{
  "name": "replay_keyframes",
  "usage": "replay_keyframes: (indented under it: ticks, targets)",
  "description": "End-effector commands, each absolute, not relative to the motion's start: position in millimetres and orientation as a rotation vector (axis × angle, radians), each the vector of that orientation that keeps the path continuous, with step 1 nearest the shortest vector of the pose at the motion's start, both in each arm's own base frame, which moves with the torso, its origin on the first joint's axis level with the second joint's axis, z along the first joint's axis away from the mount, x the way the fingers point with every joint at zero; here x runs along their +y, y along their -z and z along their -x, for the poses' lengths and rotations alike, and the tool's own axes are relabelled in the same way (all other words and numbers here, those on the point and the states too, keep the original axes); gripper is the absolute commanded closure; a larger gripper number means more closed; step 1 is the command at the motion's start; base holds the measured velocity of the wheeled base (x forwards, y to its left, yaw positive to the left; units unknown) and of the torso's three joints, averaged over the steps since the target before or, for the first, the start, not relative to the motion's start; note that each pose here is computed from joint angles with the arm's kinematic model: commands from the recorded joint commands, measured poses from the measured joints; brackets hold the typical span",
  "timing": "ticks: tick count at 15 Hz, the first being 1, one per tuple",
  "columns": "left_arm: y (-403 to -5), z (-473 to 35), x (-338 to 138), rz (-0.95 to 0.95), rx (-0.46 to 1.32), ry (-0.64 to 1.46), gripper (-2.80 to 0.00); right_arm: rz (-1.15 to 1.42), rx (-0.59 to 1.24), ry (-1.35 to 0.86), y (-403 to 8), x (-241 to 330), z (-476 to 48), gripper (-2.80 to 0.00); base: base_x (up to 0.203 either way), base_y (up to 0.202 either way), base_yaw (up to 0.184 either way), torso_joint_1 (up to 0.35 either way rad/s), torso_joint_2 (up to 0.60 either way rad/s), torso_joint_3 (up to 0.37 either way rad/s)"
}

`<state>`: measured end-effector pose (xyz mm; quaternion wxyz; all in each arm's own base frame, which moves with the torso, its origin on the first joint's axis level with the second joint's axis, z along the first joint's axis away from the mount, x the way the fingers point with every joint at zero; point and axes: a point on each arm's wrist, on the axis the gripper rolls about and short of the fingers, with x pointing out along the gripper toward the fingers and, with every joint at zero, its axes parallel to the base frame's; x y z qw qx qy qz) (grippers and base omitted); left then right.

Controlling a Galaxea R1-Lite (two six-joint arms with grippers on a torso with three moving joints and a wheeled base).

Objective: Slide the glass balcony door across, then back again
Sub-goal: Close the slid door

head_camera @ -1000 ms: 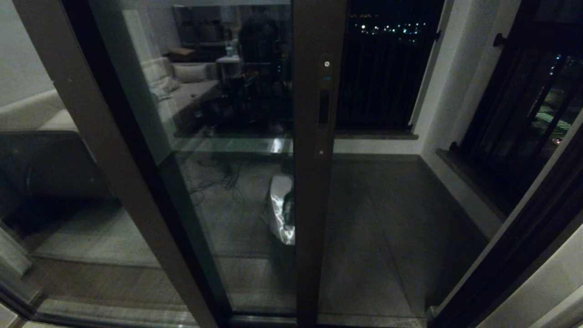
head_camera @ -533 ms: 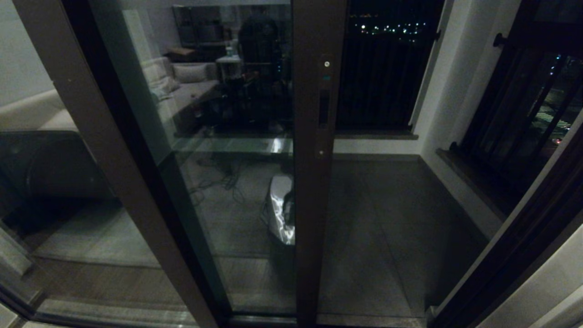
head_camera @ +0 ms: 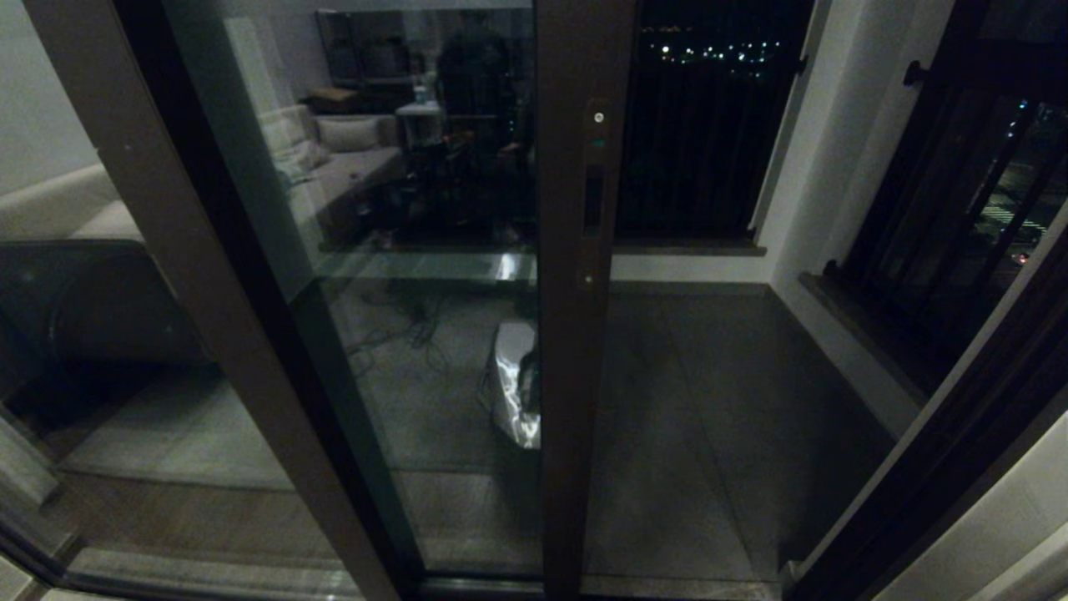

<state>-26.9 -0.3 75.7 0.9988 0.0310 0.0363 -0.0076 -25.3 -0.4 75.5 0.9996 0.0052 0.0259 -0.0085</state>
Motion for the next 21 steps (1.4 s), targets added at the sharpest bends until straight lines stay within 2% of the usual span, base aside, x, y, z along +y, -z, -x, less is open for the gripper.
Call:
replay_keyframes:
  ticks: [1,21]
  targets:
    - [-74.8,26.8,-0.3,-0.033,0.08,0.011,0.0,-0.01,0.052,0.017,-75.5,-0.4,25.3,0.0,0.0,0.0,0.0,0.0,0.0,0.0]
    - [-74.8,26.8,-0.2,-0.029,0.08,0.009,0.0,-0.009,0.054,0.018,-75.0,-0.4,25.2,0.0,0.0,0.0,0.0,0.0,0.0,0.0]
